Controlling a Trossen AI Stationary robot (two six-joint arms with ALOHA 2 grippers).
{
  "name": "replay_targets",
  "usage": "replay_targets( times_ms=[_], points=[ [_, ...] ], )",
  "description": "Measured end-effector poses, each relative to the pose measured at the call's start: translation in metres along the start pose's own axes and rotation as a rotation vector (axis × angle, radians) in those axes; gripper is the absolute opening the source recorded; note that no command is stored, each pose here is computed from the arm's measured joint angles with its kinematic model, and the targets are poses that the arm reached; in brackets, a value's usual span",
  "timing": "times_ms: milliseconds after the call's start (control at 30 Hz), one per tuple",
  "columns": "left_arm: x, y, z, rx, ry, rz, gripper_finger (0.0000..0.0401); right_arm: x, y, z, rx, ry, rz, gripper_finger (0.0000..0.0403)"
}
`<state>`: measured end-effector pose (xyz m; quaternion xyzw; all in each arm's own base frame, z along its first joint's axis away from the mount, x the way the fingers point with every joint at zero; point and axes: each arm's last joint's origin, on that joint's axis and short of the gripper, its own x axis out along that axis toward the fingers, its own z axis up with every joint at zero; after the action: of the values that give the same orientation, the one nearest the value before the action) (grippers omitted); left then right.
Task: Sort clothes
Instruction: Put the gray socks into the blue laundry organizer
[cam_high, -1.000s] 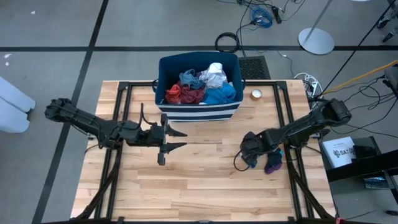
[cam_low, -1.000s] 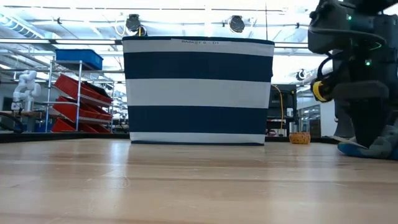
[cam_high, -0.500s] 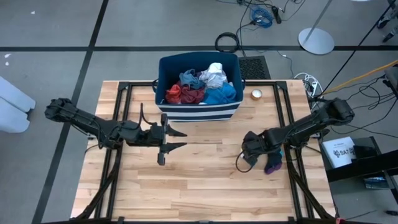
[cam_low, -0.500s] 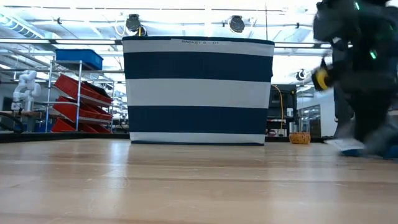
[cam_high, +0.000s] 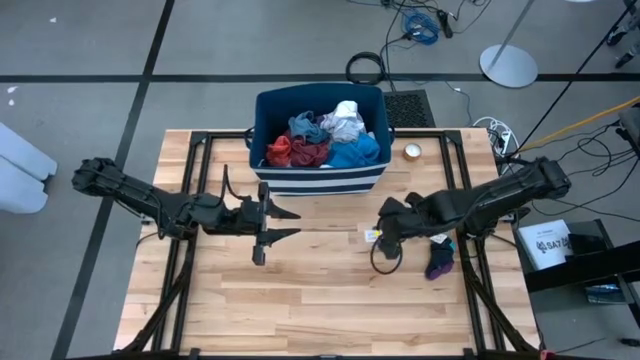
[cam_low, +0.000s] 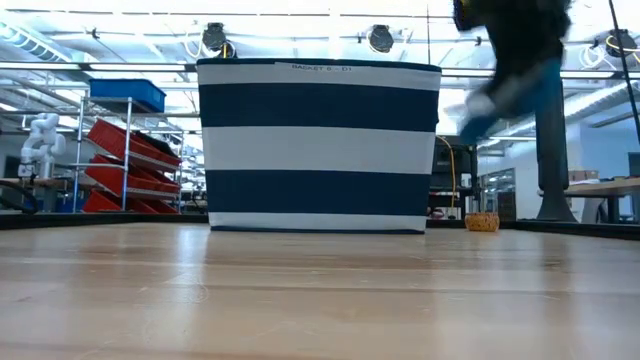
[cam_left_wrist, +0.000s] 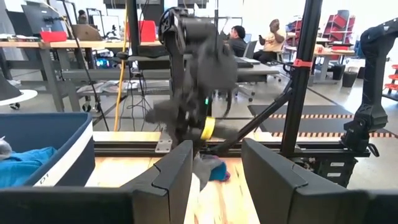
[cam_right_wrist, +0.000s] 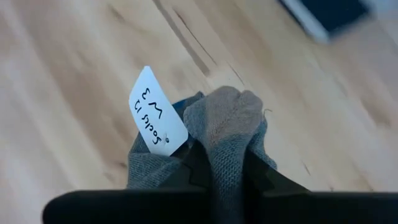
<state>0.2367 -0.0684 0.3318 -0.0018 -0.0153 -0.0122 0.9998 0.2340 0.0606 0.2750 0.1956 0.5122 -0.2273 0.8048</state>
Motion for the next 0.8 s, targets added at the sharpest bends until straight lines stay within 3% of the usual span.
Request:
replay_targets(
  times_ms=[267, 467, 600, 800],
  points=[
    [0.0, 0.0, 0.0, 0.011, 0.0, 0.002, 0.0148, -0.063, 0.014, 0.046, -0.133, -0.249, 0.17, 0.0021],
    [0.001, 0.006, 0.004, 0.072, -0.039, 0.027, 0.0148, -0.104, 0.0, 0.097, -0.177, -0.541, 0.24, 0.0022],
    [0.002, 0.007, 0.0, 0.092, 0.005, 0.029, 0.0148, -0.115, -0.02, 0.13, -0.185, -0.708, 0.194, 0.0019],
    [0.002, 0.01, -0.002, 0.223, 0.021, 0.041, 0.0148, -0.101, -0.054, 0.186, -0.185, -0.85, 0.217, 0.0018]
  ],
)
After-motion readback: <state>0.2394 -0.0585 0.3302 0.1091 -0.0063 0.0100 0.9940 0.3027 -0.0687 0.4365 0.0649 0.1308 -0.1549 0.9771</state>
